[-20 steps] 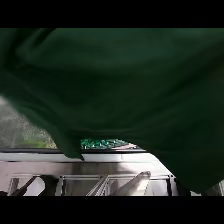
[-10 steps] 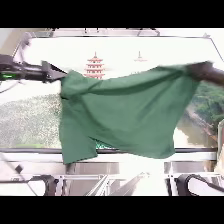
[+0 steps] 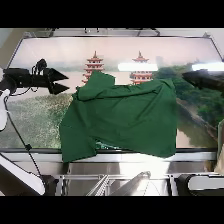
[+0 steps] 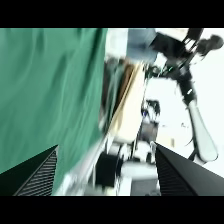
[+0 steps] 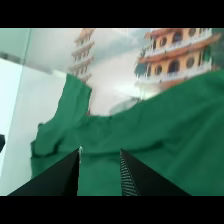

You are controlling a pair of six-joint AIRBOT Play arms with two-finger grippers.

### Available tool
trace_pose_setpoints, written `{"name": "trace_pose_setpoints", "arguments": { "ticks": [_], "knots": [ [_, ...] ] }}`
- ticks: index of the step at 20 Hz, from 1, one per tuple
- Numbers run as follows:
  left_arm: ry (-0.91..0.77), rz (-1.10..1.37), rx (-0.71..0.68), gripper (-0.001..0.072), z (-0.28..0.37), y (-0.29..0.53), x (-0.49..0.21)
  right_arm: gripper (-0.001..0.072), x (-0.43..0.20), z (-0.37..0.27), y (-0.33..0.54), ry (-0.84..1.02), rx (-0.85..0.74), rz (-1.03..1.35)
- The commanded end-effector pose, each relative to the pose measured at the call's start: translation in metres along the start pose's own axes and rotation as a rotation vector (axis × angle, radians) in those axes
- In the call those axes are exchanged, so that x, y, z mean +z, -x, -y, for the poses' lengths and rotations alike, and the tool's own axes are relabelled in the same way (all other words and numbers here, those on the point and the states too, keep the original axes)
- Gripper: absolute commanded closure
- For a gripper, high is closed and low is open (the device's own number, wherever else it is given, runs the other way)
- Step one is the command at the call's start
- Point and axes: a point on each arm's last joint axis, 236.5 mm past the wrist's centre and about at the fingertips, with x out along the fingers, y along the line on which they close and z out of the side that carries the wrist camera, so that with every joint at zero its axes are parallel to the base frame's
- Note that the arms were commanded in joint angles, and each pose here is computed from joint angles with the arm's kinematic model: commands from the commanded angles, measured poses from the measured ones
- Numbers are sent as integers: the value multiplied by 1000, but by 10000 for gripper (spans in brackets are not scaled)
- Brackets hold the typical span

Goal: Fold the shirts.

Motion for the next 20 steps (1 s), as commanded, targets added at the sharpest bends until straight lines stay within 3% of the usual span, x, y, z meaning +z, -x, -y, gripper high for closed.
{"name": "trace_pose_setpoints", "arguments": {
  "ticks": [1,6,9,14,15,16,20],
  "knots": [
    [88,-115,174,76,-34,18,-69,421,-65,-3,41,-53,-60,-151],
    [248,-88,569,76,-128,61,-159,422,-163,9,50,-142,-248,-33],
    [268,-23,669,76,-163,72,-162,422,-192,3,53,-121,-279,12],
    [283,-97,659,77,-186,46,-156,422,-173,-41,61,-11,-219,115],
    [264,-107,628,204,-182,34,-151,422,-169,-50,62,3,-200,135],
    [233,-113,590,236,-176,22,-145,423,-166,-54,63,8,-194,150],
    [155,-178,499,232,-153,-6,-148,421,-170,-53,65,-69,-203,147]
  ]
}}
